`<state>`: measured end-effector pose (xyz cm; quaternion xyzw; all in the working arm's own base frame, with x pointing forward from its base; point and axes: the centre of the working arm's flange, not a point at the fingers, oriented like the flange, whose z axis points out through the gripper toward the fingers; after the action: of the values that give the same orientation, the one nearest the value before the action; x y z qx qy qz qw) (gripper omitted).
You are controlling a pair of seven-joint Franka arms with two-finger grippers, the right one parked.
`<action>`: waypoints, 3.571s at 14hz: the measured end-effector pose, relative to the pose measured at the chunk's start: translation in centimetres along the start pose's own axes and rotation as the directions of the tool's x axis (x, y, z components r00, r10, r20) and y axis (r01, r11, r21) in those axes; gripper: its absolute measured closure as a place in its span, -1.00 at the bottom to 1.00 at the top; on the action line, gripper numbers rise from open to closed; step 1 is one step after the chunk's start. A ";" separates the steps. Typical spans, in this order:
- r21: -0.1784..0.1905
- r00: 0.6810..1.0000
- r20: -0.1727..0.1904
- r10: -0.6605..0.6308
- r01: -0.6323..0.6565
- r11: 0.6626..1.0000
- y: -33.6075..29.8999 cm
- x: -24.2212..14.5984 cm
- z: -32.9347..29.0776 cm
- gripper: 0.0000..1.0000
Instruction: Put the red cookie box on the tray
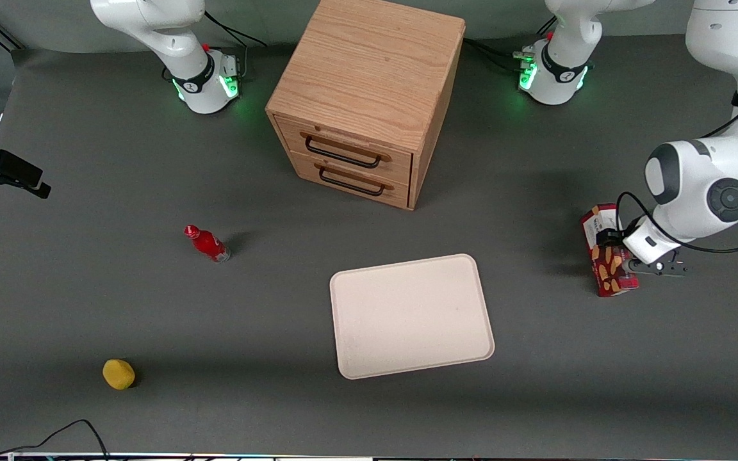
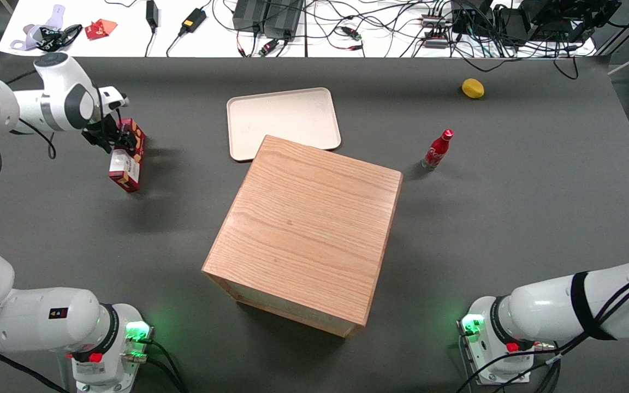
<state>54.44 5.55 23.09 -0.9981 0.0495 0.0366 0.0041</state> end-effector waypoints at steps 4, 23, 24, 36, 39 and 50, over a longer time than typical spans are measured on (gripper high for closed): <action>0.002 1.000 -0.018 -0.001 0.001 1.000 0.0 0.2 -0.3 0.46; -0.133 0.965 -0.024 -0.262 0.257 0.957 30.0 12.2 -18.6 0.71; -0.125 0.963 -0.039 -0.267 0.260 0.958 30.7 13.2 -15.0 0.71; -0.043 0.957 -0.104 -0.271 0.268 0.962 30.6 14.1 -5.1 -0.35; 0.019 0.955 -0.069 -0.290 0.292 0.956 29.1 12.6 -12.0 -0.98; 0.011 0.991 0.128 -0.026 0.025 1.000 7.7 -2.5 -36.4 -1.00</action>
<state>53.88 -2.29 59.51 -0.9942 0.0365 0.1002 0.0124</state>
